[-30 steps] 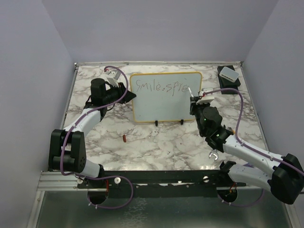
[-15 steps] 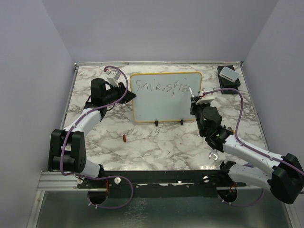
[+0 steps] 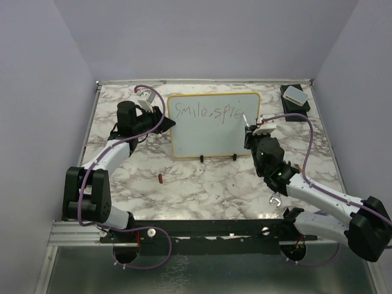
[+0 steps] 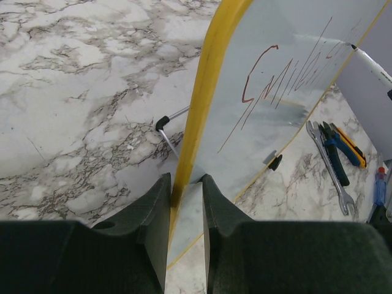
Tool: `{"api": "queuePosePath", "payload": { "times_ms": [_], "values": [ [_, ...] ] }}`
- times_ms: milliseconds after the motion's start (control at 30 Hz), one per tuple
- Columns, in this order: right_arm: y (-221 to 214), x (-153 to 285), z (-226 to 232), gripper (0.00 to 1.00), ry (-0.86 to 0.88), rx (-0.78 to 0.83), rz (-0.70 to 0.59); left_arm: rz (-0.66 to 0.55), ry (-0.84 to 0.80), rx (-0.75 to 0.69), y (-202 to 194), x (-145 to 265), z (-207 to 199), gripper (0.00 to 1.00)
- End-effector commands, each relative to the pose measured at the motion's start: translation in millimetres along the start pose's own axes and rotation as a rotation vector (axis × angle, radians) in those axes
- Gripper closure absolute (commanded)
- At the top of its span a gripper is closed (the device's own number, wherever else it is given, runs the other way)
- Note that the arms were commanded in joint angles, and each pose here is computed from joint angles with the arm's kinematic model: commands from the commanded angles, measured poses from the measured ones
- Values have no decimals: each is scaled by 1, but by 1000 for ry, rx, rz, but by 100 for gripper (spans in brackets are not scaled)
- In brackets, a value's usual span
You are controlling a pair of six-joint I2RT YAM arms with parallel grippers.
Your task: Write a sentence on the whiteboard
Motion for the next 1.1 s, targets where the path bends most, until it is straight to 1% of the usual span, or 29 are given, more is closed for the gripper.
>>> {"api": "queuePosePath", "payload": {
  "times_ms": [0, 400, 567, 633, 767, 933, 1067],
  "values": [
    [-9, 2, -8, 99, -47, -2, 28, -25, -2, -29, 9, 1, -2, 76],
    [-19, 9, -18, 99, -110, -35, 64, -26, -1, -30, 9, 1, -2, 76],
    [-17, 12, -19, 99, -104, -41, 63, -26, 0, -29, 9, 1, -2, 76],
    [-13, 14, -15, 99, -56, -45, 62, -26, -1, -29, 9, 1, -2, 76],
    [-5, 21, -5, 99, 100, -31, 50, -24, 5, -27, 8, 1, -1, 77],
    [1, 19, 0, 99, 146, -30, 19, -9, 3, -23, 3, -2, 1, 79],
    [7, 21, 4, 99, 227, -28, -9, 14, -7, -35, -1, -3, 3, 84]
  ]
}}
Point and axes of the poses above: each gripper's point midway between its finger pads, its own x axis back along the fingers, its own z axis along the line the jaws close on, y = z × x, the point moved 8 cm from there along x, back along the fingers, and after that the axes turned 14 degrees about -x, right-handed, at the moved point
